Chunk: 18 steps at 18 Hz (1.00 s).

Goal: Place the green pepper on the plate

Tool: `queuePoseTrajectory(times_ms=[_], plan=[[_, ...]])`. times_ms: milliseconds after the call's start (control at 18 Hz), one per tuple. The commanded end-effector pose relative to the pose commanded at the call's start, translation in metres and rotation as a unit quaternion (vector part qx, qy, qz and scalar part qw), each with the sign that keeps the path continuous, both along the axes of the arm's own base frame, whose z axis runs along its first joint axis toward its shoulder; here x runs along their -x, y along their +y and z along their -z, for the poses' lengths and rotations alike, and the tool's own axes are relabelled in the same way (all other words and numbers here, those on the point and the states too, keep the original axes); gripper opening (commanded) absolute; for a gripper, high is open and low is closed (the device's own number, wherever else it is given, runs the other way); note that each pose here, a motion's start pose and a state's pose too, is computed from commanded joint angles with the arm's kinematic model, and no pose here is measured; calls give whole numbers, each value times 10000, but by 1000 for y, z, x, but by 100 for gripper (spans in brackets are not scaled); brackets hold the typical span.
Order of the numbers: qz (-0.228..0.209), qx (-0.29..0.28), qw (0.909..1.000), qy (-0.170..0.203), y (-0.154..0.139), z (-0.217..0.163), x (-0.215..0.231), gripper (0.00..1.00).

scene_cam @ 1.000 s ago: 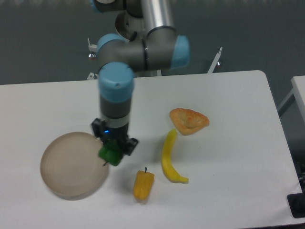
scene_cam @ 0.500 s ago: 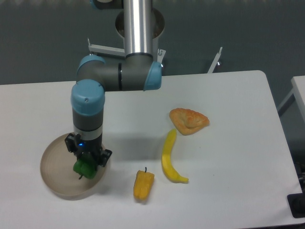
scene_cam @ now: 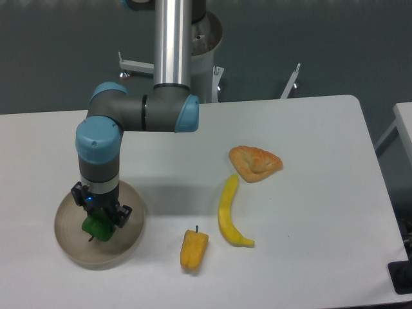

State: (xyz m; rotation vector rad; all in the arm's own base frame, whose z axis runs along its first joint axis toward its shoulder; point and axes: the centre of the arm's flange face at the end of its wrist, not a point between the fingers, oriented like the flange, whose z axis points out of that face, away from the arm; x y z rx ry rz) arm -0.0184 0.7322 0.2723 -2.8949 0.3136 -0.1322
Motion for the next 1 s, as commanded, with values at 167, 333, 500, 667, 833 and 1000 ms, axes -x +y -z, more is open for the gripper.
queuePoseTrajectory(times_ms=[167, 333, 500, 667, 833, 1000], plan=[[37, 38, 10000, 0, -3, 3, -5, 45], [37, 90, 10000, -12, -6, 7, -6, 46], [44, 105, 9999, -14, -8, 8, -6, 46], [44, 105, 9999, -14, -9, 8, -6, 58], [43, 106, 9999, -6, -9, 8, -6, 82], [50, 68, 10000, 4, -9, 3, -6, 96]])
